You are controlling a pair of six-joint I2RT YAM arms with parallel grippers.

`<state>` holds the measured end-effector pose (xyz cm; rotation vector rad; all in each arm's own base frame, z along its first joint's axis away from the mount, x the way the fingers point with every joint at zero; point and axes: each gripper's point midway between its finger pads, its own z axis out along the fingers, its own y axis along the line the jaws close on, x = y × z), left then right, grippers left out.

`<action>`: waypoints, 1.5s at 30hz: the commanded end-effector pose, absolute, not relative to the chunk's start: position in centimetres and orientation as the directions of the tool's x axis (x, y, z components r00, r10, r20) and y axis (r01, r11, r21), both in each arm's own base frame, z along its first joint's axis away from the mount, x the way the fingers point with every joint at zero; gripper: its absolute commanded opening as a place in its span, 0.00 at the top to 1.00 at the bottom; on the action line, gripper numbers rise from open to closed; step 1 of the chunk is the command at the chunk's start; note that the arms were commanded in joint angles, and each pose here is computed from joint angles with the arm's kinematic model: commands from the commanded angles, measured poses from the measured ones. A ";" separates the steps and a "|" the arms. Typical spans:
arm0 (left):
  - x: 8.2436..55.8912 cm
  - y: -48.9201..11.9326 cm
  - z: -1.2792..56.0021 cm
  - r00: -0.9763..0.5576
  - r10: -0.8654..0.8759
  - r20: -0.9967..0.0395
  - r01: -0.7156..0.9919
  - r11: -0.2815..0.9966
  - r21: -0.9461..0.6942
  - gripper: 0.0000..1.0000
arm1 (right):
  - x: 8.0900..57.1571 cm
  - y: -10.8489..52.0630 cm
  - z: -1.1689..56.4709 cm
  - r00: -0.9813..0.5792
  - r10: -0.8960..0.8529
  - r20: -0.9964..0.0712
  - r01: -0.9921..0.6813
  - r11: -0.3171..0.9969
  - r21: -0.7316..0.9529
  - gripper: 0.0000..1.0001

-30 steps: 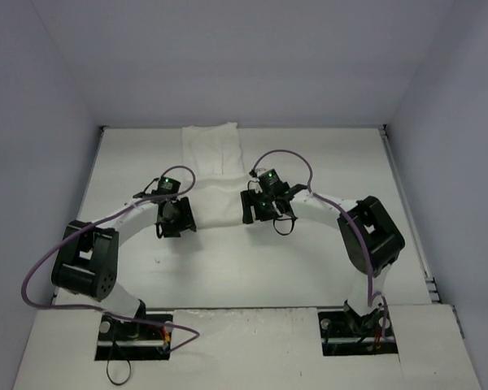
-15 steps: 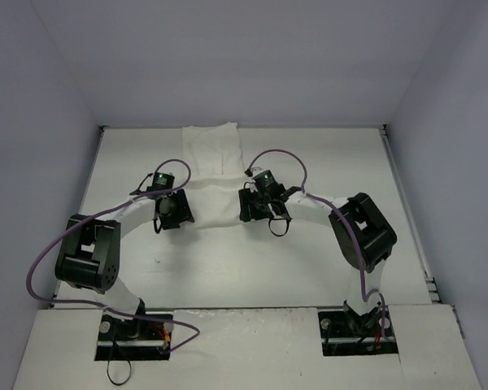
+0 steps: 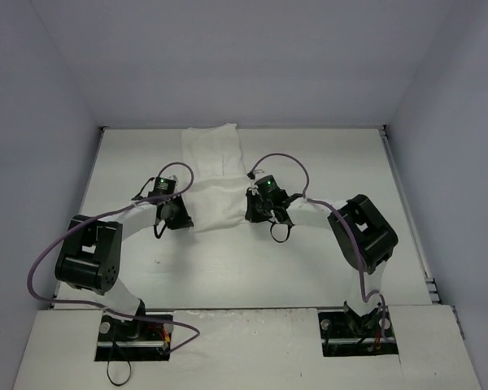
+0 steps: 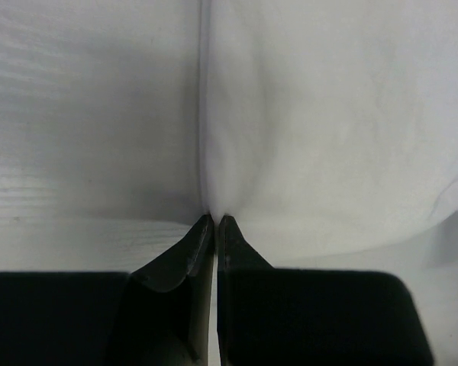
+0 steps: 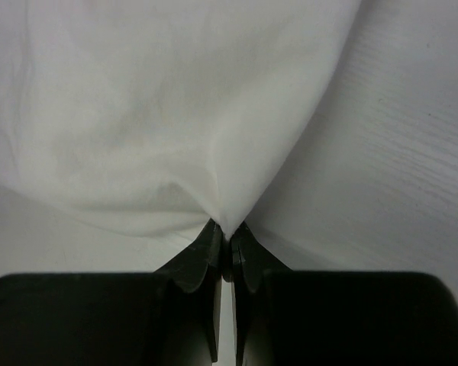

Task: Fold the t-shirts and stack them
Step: Grab one side of the 2/3 rectangular tshirt with both arms, then fold the long partially folded tshirt into a neat square

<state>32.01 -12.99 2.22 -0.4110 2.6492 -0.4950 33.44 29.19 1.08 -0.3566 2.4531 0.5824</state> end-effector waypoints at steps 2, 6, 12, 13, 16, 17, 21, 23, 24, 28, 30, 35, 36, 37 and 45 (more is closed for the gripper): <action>25.8 -12.9 2.9 -0.917 -0.323 -0.234 -0.219 0.899 -0.380 1.00 | 28.7 25.5 -0.6 -0.847 -0.166 -0.504 -0.331 0.908 0.257 1.00; 20.7 -12.8 6.0 -0.917 -0.317 -0.242 -0.201 0.892 -0.405 1.00 | 24.3 24.4 0.8 -0.846 -0.168 -0.506 -0.333 0.907 0.256 1.00; 15.8 -14.3 7.1 -0.921 -0.326 -0.216 -0.199 0.867 -0.457 1.00 | 20.5 23.3 3.1 -0.846 -0.097 -0.524 -0.286 0.913 0.293 1.00; 14.8 -14.6 7.0 -0.922 -0.334 -0.198 -0.208 0.856 -0.474 1.00 | 19.8 23.0 3.7 -0.847 -0.079 -0.526 -0.275 0.912 0.305 1.00; 13.0 -15.0 7.1 -0.921 -0.351 -0.170 -0.225 0.834 -0.503 1.00 | 18.6 22.5 5.7 -0.841 -0.068 -0.537 -0.276 0.907 0.317 1.00; 12.9 -15.1 7.7 -0.919 -0.349 -0.184 -0.214 0.832 -0.512 1.00 | 18.4 22.4 6.4 -0.839 -0.073 -0.539 -0.279 0.908 0.312 1.00; 14.4 -13.9 12.1 -0.880 -0.361 -0.308 -0.178 0.853 -0.491 1.00 | 20.4 23.4 11.3 -0.780 -0.098 -0.618 -0.336 0.899 0.280 1.00; 15.9 -14.0 14.2 -0.866 -0.355 -0.353 -0.159 0.863 -0.479 1.00 | 22.1 24.3 13.6 -0.743 -0.099 -0.662 -0.361 0.892 0.271 1.00; 17.0 -14.3 15.3 -0.861 -0.347 -0.371 -0.145 0.868 -0.475 1.00 | 22.8 24.5 13.8 -0.736 -0.117 -0.666 -0.372 0.893 0.255 1.00; 20.9 -13.5 16.3 -0.836 -0.355 -0.418 -0.184 0.900 -0.395 1.00 | 27.4 26.5 16.3 -0.700 -0.155 -0.697 -0.414 0.884 0.219 0.99; 22.9 -13.0 17.4 -0.810 -0.388 -0.439 -0.214 0.893 -0.395 1.00 | 29.1 27.6 16.8 -0.696 -0.170 -0.698 -0.436 0.872 0.223 0.99; 28.4 -10.1 17.8 -0.766 -0.439 -0.470 -0.282 0.886 -0.368 1.00 | 34.7 29.5 16.7 -0.685 -0.207 -0.698 -0.467 0.860 0.204 0.99; 29.4 -9.5 18.0 -0.751 -0.452 -0.480 -0.295 0.882 -0.369 1.00 | 35.8 29.8 17.5 -0.672 -0.203 -0.712 -0.475 0.856 0.205 0.99; 30.5 -9.1 18.2 -0.745 -0.460 -0.484 -0.301 0.878 -0.372 1.00 | 36.7 30.4 17.8 -0.668 -0.205 -0.715 -0.486 0.848 0.211 0.99; 37.4 -9.5 17.9 -0.745 -0.450 -0.493 -0.278 0.880 -0.384 1.00 | 42.4 33.2 15.8 -0.679 -0.220 -0.700 -0.510 0.827 0.235 0.95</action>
